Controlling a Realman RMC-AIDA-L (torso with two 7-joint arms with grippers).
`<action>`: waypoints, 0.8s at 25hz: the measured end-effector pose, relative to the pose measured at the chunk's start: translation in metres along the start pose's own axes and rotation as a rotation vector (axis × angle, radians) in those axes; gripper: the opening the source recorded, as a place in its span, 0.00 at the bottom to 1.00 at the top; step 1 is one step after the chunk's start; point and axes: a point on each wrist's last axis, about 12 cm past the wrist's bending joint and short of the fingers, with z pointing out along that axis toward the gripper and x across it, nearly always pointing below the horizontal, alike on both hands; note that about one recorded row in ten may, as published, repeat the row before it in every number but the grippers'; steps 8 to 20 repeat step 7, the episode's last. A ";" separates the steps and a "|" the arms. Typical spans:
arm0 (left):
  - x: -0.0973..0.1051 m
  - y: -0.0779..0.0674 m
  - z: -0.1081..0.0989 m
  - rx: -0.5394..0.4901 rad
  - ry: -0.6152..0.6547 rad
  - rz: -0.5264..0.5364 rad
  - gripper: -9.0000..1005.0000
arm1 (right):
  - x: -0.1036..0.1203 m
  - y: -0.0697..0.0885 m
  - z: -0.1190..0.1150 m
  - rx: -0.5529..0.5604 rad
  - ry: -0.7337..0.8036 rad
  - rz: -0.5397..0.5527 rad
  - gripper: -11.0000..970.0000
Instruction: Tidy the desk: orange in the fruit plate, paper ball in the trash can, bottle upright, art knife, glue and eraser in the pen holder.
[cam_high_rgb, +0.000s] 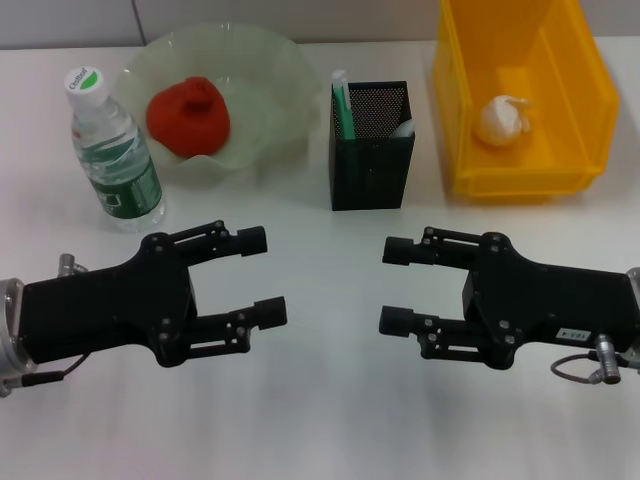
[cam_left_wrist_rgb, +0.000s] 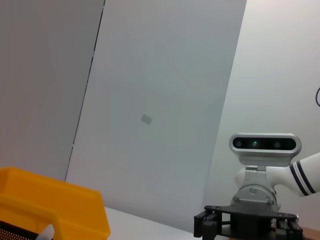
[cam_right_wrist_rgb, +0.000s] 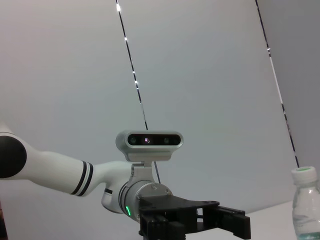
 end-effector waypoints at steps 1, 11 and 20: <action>0.000 0.000 0.000 0.001 0.000 0.001 0.78 | 0.000 -0.001 0.001 0.002 -0.003 0.002 0.73; -0.001 0.002 0.002 -0.003 0.002 0.004 0.78 | -0.001 -0.002 0.004 -0.002 -0.006 0.004 0.73; -0.001 0.002 0.002 -0.003 0.002 0.004 0.78 | -0.001 -0.002 0.004 -0.002 -0.006 0.004 0.73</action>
